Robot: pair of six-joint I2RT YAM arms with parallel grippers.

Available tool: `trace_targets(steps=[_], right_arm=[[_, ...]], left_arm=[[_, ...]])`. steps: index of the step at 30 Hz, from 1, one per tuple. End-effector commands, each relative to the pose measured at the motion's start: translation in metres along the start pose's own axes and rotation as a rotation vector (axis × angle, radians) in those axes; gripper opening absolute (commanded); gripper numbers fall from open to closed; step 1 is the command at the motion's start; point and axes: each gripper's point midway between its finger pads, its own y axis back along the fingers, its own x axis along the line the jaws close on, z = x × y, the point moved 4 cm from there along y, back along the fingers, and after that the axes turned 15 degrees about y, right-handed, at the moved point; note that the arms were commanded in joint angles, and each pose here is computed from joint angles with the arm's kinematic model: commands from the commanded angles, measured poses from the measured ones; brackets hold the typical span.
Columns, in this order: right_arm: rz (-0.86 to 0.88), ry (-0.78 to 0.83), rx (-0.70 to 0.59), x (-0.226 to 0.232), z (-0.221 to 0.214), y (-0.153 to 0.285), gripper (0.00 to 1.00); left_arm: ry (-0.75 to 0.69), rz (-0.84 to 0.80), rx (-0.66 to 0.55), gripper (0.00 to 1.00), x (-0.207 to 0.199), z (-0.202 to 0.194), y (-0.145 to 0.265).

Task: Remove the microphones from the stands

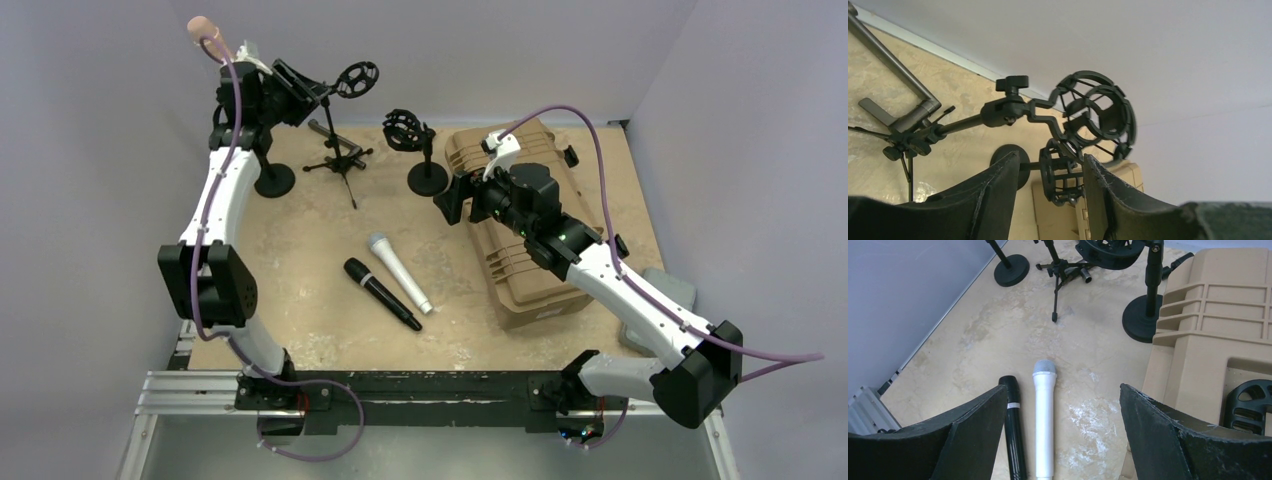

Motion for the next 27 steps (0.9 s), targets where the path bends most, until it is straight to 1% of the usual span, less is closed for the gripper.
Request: trace_targets(steps=[1,3,9,13,14,16,18,22,27], right_arm=[[-0.011,0.008,-0.077,-0.002,0.028,0.007,0.81],[-0.013,0.007,-0.078,-0.001,0.028,0.009,0.81],[-0.016,0.007,-0.072,-0.002,0.026,0.008,0.81],[-0.017,0.008,-0.072,-0.002,0.026,0.008,0.81],[-0.018,0.007,-0.072,-0.003,0.026,0.008,0.81],[-0.018,0.006,-0.075,-0.002,0.027,0.009,0.81],[-0.018,0.006,-0.072,-0.002,0.026,0.008,0.81],[-0.016,0.002,-0.070,-0.002,0.025,0.008,0.81],[-0.022,0.002,-0.077,-0.003,0.027,0.011,0.81]], left_arm=[[0.004,-0.058,-0.004,0.48,-0.026,0.006,-0.009],[0.002,-0.057,0.019,0.47,-0.029,-0.006,-0.016],[0.010,-0.023,0.016,0.47,-0.016,-0.012,-0.024],[0.025,0.068,-0.031,0.47,0.001,-0.007,-0.024],[0.022,0.073,-0.039,0.50,0.001,-0.007,-0.024],[0.022,0.079,-0.057,0.58,-0.001,-0.004,-0.022],[0.024,0.086,-0.080,0.65,-0.002,-0.001,-0.020],[0.028,0.123,-0.144,0.67,-0.003,0.009,-0.015],[0.060,0.160,-0.156,0.68,0.001,0.013,-0.023]])
